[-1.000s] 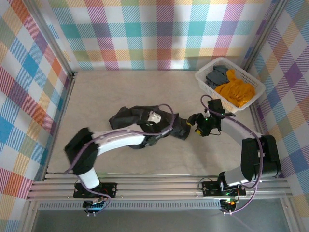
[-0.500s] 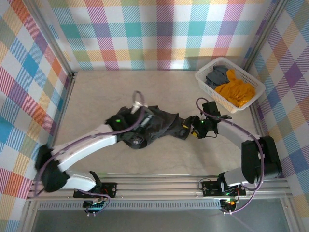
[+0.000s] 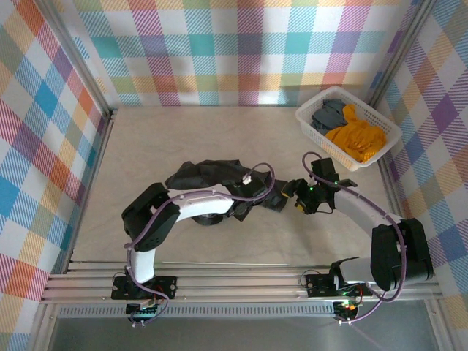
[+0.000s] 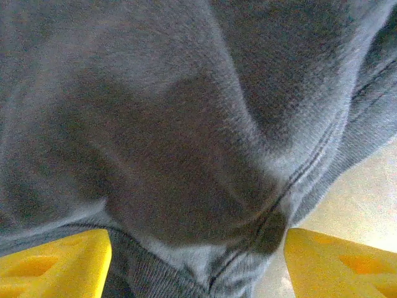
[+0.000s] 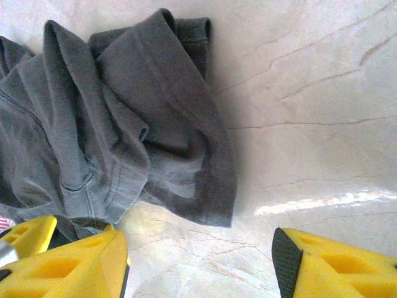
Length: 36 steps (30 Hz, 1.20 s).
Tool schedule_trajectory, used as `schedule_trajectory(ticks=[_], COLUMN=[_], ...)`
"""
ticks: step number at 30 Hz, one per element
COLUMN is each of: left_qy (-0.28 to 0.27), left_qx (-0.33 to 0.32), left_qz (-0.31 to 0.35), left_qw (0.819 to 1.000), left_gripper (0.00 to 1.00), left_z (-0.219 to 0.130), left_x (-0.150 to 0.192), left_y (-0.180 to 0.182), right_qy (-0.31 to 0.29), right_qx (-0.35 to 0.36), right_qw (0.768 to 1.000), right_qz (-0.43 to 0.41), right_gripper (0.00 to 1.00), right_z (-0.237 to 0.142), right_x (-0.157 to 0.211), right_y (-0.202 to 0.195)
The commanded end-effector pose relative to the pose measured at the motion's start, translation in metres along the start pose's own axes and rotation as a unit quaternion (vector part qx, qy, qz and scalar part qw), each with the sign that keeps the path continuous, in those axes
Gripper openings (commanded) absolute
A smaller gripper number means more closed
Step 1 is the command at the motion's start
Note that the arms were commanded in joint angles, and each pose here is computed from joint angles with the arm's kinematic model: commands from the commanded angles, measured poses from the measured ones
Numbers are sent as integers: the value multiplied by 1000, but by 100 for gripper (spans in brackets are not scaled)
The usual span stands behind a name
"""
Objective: Fold and stack the t-shirts
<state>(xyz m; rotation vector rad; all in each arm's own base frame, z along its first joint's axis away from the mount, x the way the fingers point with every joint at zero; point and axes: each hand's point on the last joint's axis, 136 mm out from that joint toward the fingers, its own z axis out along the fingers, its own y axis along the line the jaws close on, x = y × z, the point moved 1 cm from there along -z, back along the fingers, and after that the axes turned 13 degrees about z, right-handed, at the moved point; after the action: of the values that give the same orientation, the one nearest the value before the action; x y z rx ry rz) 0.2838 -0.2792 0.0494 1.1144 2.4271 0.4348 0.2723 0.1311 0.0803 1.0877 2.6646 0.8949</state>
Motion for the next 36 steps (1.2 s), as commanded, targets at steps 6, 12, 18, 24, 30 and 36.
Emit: schedule_trajectory(ticks=[6, 12, 18, 24, 30, 36], left_qy=[-13, -19, -39, -81, -139, -171], left_qx=[-48, -49, -65, -95, -116, -135], left_qz=[14, 23, 8, -110, -303, -429], left_qw=[999, 998, 997, 986, 936, 877], left_gripper=[51, 14, 0, 0, 0, 0], left_z=[3, -1, -24, -75, -138, -168], left_x=[-11, -10, -16, -4, 68, 153], left_y=[10, 13, 32, 91, 175, 222], right_qy=[0, 3, 9, 19, 24, 23], right_qx=[0, 4, 6, -2, -12, -17], right_qw=[1000, 1000, 1000, 1000, 999, 999], right_qz=[-4, -3, 4, 20, 34, 37], right_gripper=[64, 64, 64, 62, 62, 62], right_z=[-2, 3, 10, 19, 23, 24], right_x=[-1, -2, -4, -5, -5, 1], right_y=[-3, -5, -6, -2, 5, 10])
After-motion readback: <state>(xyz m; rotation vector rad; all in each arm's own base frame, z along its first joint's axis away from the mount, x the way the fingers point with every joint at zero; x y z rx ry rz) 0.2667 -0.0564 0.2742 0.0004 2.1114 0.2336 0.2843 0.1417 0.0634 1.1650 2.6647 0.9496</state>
